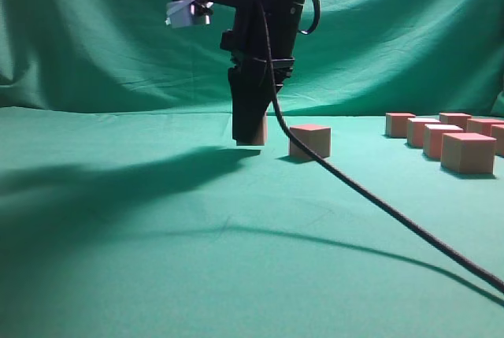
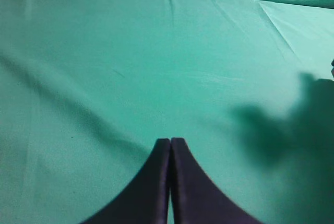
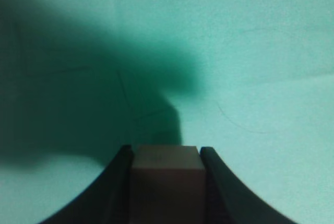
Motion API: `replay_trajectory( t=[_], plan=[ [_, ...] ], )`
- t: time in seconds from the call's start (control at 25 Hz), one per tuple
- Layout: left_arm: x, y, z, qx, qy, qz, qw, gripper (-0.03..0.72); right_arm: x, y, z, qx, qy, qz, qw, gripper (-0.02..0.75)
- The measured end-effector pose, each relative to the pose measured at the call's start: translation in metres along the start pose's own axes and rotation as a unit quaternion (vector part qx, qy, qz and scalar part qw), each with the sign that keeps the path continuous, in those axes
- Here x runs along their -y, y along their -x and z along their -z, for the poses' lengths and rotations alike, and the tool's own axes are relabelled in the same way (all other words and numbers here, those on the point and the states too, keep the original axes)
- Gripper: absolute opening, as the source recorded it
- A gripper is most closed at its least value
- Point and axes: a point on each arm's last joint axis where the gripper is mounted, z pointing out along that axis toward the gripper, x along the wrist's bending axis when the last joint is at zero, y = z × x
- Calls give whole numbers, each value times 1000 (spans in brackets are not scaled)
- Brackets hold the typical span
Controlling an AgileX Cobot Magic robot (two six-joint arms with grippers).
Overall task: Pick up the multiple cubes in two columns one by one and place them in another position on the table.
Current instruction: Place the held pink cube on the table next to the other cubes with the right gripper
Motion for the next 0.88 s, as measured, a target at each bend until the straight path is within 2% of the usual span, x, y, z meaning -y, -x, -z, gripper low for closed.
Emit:
replay_trajectory(
  t=[0.4, 0.88],
  plan=[
    [0, 0, 0, 0, 0, 0, 1000, 0, 0, 3, -2, 15, 0, -54, 998, 262],
    [0, 0, 0, 0, 0, 0, 1000, 0, 8, 7, -2, 16, -11, -67, 998, 262]
  ],
)
